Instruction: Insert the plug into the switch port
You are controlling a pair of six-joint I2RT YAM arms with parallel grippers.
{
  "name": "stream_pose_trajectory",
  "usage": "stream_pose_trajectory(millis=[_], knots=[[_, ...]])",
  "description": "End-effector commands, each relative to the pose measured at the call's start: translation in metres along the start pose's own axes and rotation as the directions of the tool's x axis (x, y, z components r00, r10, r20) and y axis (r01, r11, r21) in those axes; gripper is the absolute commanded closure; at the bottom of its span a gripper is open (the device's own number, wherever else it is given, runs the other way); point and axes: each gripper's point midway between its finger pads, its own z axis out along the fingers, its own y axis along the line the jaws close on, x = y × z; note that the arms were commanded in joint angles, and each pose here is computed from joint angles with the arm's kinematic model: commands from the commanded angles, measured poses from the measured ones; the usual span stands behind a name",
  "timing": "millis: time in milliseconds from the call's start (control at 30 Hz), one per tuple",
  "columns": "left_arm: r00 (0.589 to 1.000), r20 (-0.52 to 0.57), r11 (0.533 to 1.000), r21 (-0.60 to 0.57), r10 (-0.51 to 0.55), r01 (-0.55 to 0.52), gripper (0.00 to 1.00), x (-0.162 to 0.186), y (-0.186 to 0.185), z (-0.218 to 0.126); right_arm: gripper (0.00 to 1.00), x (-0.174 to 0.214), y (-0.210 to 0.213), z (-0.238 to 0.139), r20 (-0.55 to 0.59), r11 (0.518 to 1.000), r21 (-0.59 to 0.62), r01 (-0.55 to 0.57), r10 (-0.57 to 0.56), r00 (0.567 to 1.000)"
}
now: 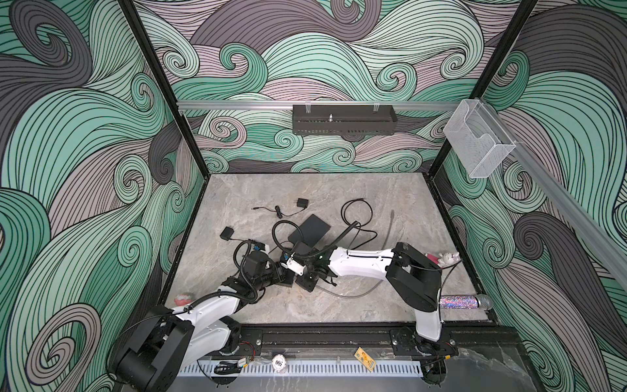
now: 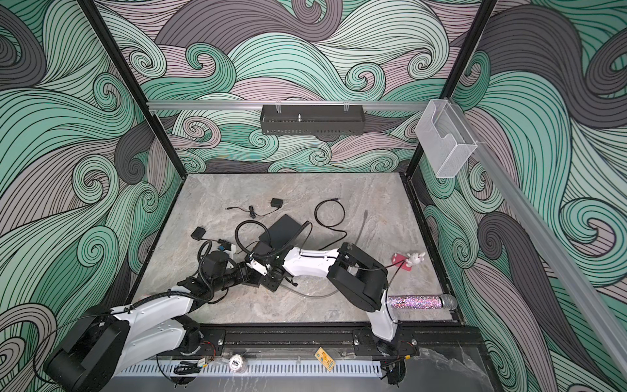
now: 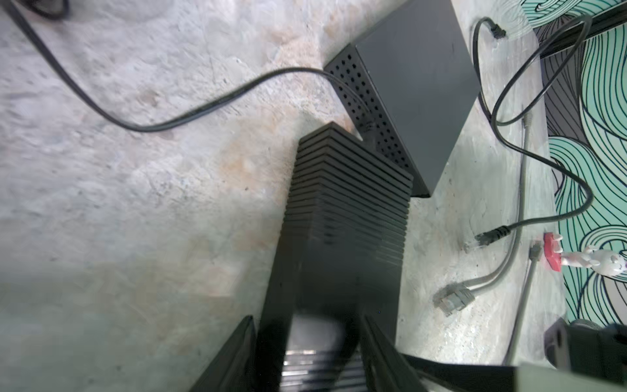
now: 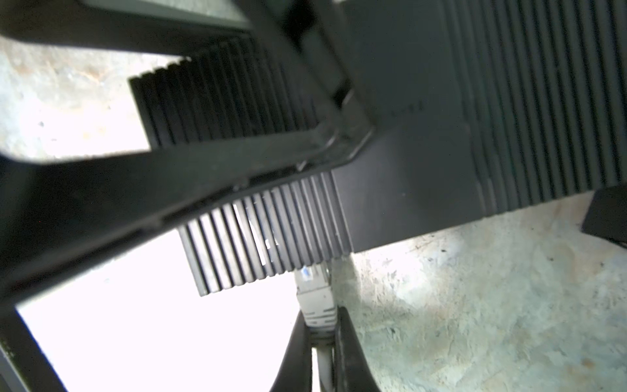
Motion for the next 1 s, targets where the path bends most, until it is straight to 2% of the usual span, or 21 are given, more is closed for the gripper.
stream_pose_trajectory(millis=[0, 133, 233, 300, 400, 533, 567, 633, 667, 733, 767, 800, 867, 933, 967], knots=[[0.923, -0.385, 0.994, 0.095, -0.011, 0.051, 0.48, 0.091, -0.011, -0.008, 1.0, -0.116, 0.016, -0.019, 0.442, 0.997, -0.06, 0.051, -0.02, 0.897], [0.924, -0.383, 0.993, 0.117, 0.014, 0.033, 0.48, 0.088, -0.016, -0.009, 1.0, -0.103, 0.028, -0.018, 0.435, 0.986, -0.115, 0.117, -0.056, 0.899], [0.921, -0.385, 0.988, 0.151, 0.055, 0.004, 0.49, 0.087, -0.023, -0.01, 1.0, -0.096, 0.047, -0.018, 0.418, 0.957, -0.198, 0.211, -0.112, 0.902], [0.915, -0.398, 0.987, 0.159, 0.067, -0.002, 0.49, 0.088, -0.025, -0.009, 1.0, -0.096, 0.047, -0.018, 0.406, 0.954, -0.193, 0.23, -0.135, 0.904], [0.908, -0.415, 0.986, 0.165, 0.058, 0.013, 0.49, 0.092, -0.027, -0.008, 1.0, -0.105, 0.03, -0.019, 0.415, 0.975, -0.112, 0.192, -0.129, 0.901], [0.905, -0.422, 0.985, 0.169, 0.052, 0.022, 0.49, 0.096, -0.032, -0.007, 1.0, -0.123, 0.003, -0.02, 0.407, 0.998, -0.004, 0.069, -0.061, 0.911], [0.905, -0.421, 0.985, 0.172, 0.054, 0.021, 0.49, 0.096, -0.033, -0.007, 1.0, -0.124, 0.0, -0.02, 0.41, 0.998, 0.004, 0.055, -0.052, 0.911], [0.905, -0.421, 0.985, 0.173, 0.056, 0.019, 0.49, 0.098, -0.035, -0.007, 1.0, -0.128, 0.014, -0.023, 0.436, 0.993, -0.055, 0.106, -0.072, 0.897], [0.905, -0.421, 0.984, 0.175, 0.059, 0.017, 0.49, 0.098, -0.035, -0.007, 1.0, -0.127, 0.014, -0.023, 0.434, 0.994, -0.043, 0.105, -0.076, 0.898], [0.905, -0.42, 0.984, 0.177, 0.062, 0.014, 0.49, 0.099, -0.036, -0.008, 1.0, -0.124, -0.009, -0.02, 0.421, 0.997, 0.074, -0.001, -0.031, 0.907], [0.906, -0.418, 0.984, 0.179, 0.065, 0.012, 0.5, 0.099, -0.036, -0.008, 1.0, -0.123, -0.012, -0.02, 0.423, 0.997, 0.074, -0.014, -0.018, 0.906], [0.906, -0.417, 0.984, 0.179, 0.065, 0.012, 0.49, 0.099, -0.036, -0.009, 1.0, -0.124, -0.001, -0.021, 0.439, 1.0, 0.006, 0.03, -0.03, 0.898], [0.907, -0.415, 0.984, 0.177, 0.064, 0.011, 0.49, 0.099, -0.035, -0.009, 1.0, -0.123, 0.041, -0.024, 0.449, 0.97, -0.163, 0.183, -0.092, 0.889], [0.907, -0.416, 0.984, 0.176, 0.067, 0.009, 0.49, 0.099, -0.035, -0.009, 1.0, -0.119, 0.064, -0.026, 0.441, 0.945, -0.188, 0.268, -0.163, 0.883], [0.907, -0.415, 0.984, 0.175, 0.068, 0.007, 0.49, 0.099, -0.035, -0.009, 1.0, -0.12, 0.065, -0.027, 0.449, 0.947, -0.172, 0.272, -0.17, 0.877]])
